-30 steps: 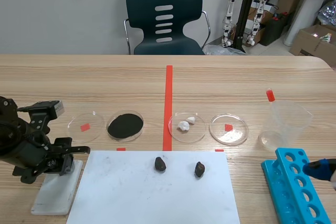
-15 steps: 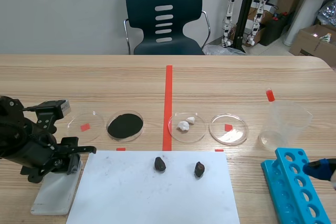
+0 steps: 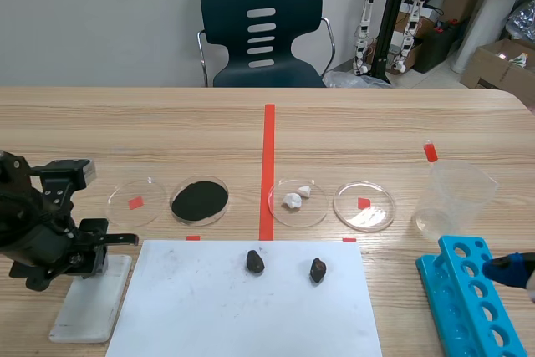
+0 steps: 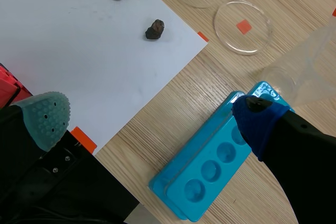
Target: Rub the mineral on the streak plate
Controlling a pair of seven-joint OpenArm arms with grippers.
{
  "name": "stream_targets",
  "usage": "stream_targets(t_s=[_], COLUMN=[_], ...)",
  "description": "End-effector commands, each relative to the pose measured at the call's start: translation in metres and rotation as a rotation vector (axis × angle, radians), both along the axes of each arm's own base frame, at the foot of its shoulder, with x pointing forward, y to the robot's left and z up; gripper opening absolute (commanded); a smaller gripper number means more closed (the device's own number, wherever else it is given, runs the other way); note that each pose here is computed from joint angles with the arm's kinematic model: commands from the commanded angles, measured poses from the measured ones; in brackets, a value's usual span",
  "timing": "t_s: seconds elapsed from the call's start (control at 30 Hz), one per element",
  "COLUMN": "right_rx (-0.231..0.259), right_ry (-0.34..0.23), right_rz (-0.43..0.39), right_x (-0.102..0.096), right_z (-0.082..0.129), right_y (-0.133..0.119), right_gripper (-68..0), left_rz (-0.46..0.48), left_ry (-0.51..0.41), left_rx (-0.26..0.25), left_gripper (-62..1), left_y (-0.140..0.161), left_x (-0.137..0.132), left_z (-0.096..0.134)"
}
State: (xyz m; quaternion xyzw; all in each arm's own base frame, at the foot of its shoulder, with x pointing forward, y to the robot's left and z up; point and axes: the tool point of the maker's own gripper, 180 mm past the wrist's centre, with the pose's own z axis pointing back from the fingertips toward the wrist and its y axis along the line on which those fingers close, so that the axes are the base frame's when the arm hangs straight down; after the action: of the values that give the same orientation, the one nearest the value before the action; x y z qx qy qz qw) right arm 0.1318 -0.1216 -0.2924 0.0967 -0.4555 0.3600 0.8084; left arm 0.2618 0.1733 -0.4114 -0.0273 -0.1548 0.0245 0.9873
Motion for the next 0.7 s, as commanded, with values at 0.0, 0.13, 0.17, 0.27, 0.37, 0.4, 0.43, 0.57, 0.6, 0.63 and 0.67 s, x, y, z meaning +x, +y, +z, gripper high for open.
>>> stream_targets(t_s=[0.0,0.13,0.17,0.27,0.37,0.4,0.43,0.57,0.6,0.63,0.67], right_rx=[0.009,0.009,0.009,0.009,0.009,0.009,0.009,0.009,0.009,0.009,0.009], right_ry=[-0.029,-0.029,-0.029,-0.029,-0.029,-0.029,-0.029,-0.029,-0.029,-0.029,-0.029], right_rz=[0.005,0.005,0.005,0.005,0.005,0.005,0.005,0.005,0.005,0.005,0.005], right_x=[0.005,0.005,0.005,0.005,0.005,0.005,0.005,0.005,0.005,0.005,0.005], right_z=[0.008,0.008,0.008,0.008,0.008,0.008,0.008,0.008,0.008,0.008,0.008], right_y=[0.002,0.002,0.002,0.002,0.002,0.002,0.002,0.002,0.002,0.002,0.002], right_gripper=[-1.9,-1.9,-1.9,-1.9,-1.9,-1.9,-1.9,-1.9,-1.9,-1.9,-1.9], left_rz=[-0.011,-0.022,-0.024,-0.028,0.002,0.012,0.018,0.031,0.031,0.031,0.031], left_ry=[0.003,-0.007,-0.007,-0.007,0.017,0.025,0.030,0.032,0.031,0.029,0.028], left_rx=[-0.040,-0.067,-0.071,-0.037,0.092,0.134,0.163,0.207,0.207,0.206,0.202], left_gripper=[-49.6,-49.6,-49.6,-49.6,-49.6,-49.6,-49.6,-49.6,-49.6,-49.6,-49.6], left_y=[-0.010,-0.015,-0.016,-0.010,0.014,0.022,0.027,0.035,0.035,0.035,0.034], left_x=[-0.003,-0.001,-0.001,-0.001,-0.005,-0.006,-0.007,-0.008,-0.008,-0.007,-0.007], left_z=[-0.002,-0.001,-0.001,-0.001,-0.003,-0.003,-0.003,-0.002,-0.002,-0.002,-0.002])
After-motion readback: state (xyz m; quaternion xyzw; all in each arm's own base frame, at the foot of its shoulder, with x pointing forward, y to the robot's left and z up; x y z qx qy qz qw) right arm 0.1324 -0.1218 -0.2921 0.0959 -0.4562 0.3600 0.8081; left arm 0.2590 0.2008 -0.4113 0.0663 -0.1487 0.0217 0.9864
